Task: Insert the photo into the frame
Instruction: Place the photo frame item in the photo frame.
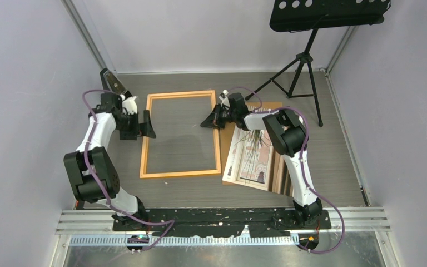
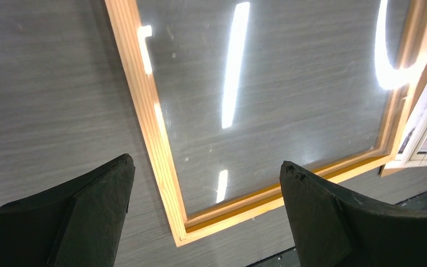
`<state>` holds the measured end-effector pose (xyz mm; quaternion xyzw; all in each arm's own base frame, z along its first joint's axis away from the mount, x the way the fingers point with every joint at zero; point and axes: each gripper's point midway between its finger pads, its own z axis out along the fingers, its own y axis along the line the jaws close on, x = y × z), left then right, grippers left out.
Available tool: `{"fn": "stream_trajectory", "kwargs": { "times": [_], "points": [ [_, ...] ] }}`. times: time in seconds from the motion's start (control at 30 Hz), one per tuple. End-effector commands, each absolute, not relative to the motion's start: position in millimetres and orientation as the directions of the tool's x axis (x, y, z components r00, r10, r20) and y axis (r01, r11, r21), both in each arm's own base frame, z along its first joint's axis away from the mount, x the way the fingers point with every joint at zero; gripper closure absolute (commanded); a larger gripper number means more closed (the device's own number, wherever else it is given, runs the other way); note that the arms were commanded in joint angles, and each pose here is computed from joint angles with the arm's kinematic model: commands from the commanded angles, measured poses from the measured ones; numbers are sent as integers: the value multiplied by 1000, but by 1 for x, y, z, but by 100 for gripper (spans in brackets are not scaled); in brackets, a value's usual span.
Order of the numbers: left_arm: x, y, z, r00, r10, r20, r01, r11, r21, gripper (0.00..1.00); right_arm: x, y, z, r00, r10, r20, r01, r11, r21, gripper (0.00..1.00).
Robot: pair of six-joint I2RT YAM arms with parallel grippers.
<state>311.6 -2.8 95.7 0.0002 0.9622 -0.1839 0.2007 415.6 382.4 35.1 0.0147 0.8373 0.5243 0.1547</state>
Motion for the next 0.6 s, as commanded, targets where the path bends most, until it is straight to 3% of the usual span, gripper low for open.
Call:
{"fn": "stream_trajectory", "kwargs": {
  "times": [0.0, 0.57],
  "points": [
    [341, -16, 130, -878, -53, -475, 128, 931, -341, 0, 413, 391, 44, -947, 155, -281, -187, 448, 875, 94],
    [404, -152, 109, -911, 35, -410, 228, 873, -431, 0, 413, 391, 42, -947, 157, -279, -181, 455, 872, 94]
  ]
}}
